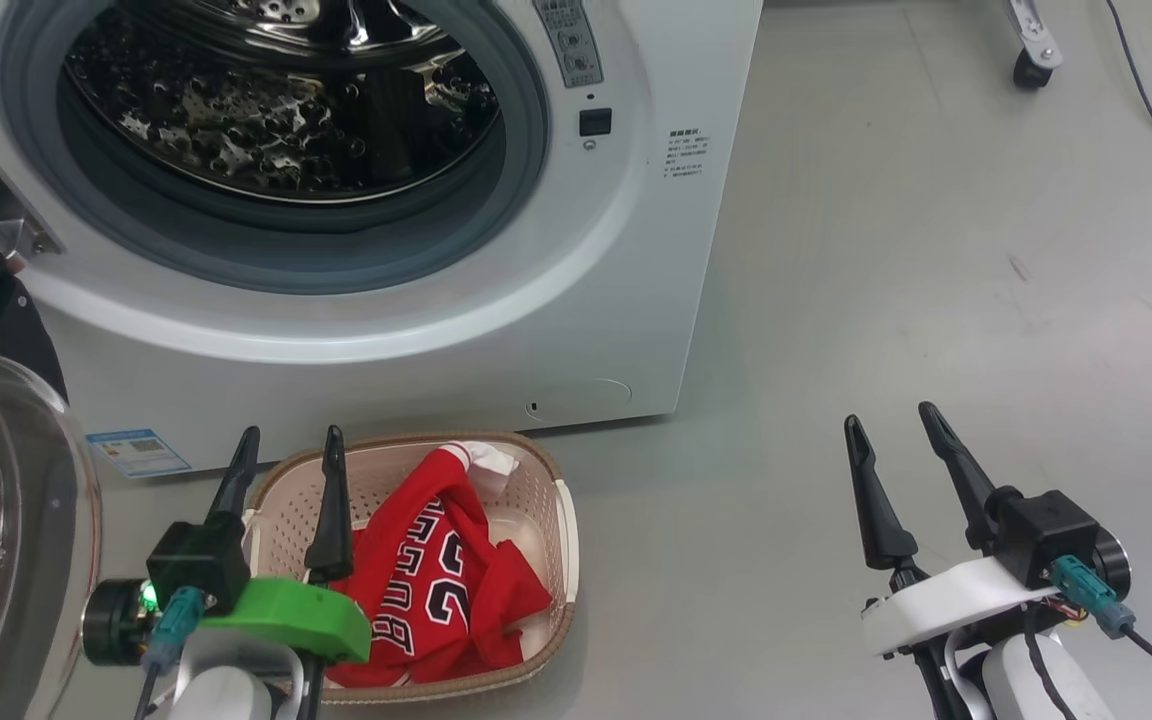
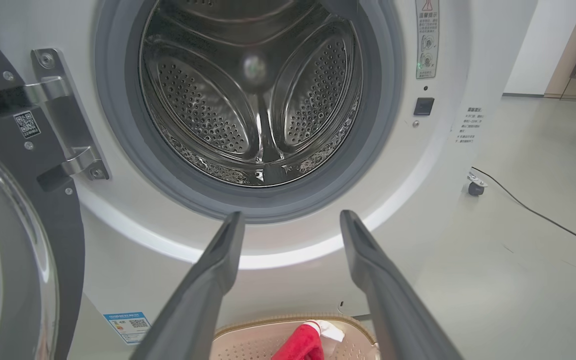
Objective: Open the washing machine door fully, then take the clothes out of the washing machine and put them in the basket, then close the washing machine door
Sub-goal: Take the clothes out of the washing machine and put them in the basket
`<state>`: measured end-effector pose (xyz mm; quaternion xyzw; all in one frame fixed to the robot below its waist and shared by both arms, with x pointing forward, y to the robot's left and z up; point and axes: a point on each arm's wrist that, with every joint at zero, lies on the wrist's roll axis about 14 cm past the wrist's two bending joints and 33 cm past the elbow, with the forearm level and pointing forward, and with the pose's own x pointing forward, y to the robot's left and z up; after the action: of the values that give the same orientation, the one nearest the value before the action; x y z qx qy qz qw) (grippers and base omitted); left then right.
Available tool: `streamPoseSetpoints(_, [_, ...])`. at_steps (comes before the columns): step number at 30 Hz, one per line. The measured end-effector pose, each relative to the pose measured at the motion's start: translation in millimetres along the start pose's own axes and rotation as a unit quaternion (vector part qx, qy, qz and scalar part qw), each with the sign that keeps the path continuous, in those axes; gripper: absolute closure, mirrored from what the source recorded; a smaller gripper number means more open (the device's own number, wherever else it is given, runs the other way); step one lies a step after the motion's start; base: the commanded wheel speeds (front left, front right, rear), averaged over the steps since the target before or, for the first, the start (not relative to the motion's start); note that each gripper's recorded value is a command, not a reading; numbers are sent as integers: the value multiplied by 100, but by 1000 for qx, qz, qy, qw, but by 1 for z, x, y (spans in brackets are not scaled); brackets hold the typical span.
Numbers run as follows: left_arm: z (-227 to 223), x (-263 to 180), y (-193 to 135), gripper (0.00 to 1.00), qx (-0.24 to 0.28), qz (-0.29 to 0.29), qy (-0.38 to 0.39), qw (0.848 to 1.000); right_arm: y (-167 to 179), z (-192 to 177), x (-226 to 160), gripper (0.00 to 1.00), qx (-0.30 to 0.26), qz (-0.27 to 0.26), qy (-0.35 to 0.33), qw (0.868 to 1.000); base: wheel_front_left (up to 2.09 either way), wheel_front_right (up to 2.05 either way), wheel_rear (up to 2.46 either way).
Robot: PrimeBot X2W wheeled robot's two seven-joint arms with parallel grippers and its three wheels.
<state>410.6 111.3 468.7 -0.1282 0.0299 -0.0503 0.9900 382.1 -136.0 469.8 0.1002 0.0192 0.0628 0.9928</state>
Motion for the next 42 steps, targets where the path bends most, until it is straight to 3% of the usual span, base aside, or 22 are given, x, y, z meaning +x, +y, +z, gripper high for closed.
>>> streamPoseSetpoints(20, [7,-49,3,0,-2,16,-12,1000,10,4,-25,0,4,3,-6,1000,0,0,0])
streamPoseSetpoints(42, [13,-61,3,0,16,18,-9,1000,15,6,-31,0,5,7,-11,1000,0,0,0])
